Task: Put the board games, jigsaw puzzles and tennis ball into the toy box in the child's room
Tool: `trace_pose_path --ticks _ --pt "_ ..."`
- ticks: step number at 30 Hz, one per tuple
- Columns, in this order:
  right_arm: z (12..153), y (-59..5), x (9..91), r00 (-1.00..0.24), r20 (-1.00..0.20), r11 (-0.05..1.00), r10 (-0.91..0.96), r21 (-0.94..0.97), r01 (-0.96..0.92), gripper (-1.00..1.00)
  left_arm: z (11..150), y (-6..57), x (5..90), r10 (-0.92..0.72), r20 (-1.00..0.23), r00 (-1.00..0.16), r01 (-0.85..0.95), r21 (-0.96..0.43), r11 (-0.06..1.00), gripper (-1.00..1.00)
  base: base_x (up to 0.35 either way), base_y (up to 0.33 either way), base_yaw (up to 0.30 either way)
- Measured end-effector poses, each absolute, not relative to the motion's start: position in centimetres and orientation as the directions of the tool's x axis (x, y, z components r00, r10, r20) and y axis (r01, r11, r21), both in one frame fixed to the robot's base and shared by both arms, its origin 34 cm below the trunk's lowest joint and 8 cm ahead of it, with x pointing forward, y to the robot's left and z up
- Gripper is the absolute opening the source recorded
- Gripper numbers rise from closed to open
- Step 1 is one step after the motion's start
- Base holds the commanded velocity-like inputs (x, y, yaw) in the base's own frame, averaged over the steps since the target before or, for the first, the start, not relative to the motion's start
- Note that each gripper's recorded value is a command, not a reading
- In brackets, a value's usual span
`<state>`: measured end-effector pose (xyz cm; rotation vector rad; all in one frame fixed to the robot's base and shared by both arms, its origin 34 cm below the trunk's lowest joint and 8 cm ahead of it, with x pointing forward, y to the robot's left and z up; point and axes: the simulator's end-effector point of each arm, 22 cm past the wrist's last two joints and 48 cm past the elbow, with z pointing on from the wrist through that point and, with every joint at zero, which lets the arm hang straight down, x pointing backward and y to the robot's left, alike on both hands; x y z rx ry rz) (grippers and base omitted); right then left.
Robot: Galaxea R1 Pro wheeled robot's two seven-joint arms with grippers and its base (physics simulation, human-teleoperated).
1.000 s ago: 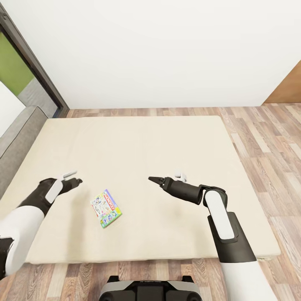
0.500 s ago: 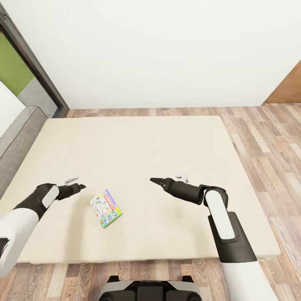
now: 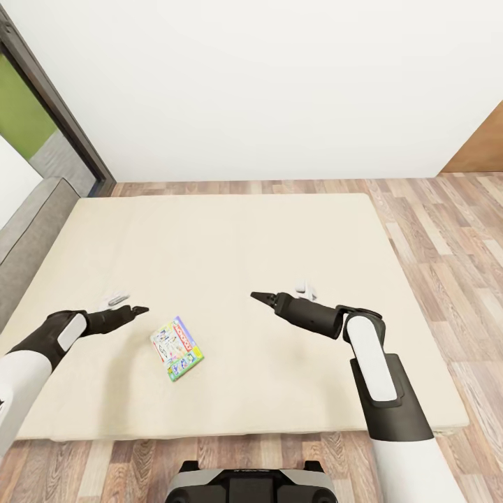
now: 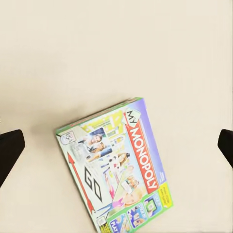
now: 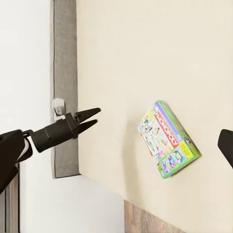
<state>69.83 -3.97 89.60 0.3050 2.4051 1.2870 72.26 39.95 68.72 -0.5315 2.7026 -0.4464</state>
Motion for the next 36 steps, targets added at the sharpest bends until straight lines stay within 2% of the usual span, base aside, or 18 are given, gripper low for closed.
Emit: trace_pose_path --ticks 6,12,22,36 --pt "89.8 -4.0 69.9 -0.897 -0.243 0.554 0.369 0.832 0.002 1.0 69.7 39.7 72.3 -0.419 -0.273 -0.866 -0.277 -0.436 0.856 1.0 0.0 0.0 0.0" --pt "89.7 -4.1 69.9 -0.897 -0.244 0.557 0.368 0.831 0.002 1.0 70.6 38.2 71.4 -0.432 -0.218 -0.875 -0.259 -0.543 0.798 1.0 0.0 0.0 0.0" --pt "89.8 -4.0 69.9 -0.897 -0.243 0.553 0.368 0.833 0.002 1.0 70.5 40.6 69.3 -0.459 -0.183 -0.869 -0.297 -0.548 0.782 1.0 0.0 0.0 0.0" --pt "89.8 -4.0 69.9 -0.897 -0.243 0.554 0.369 0.833 0.002 1.0 70.0 40.1 69.1 -0.452 -0.176 -0.875 -0.298 -0.54 0.787 1.0 0.0 0.0 0.0"
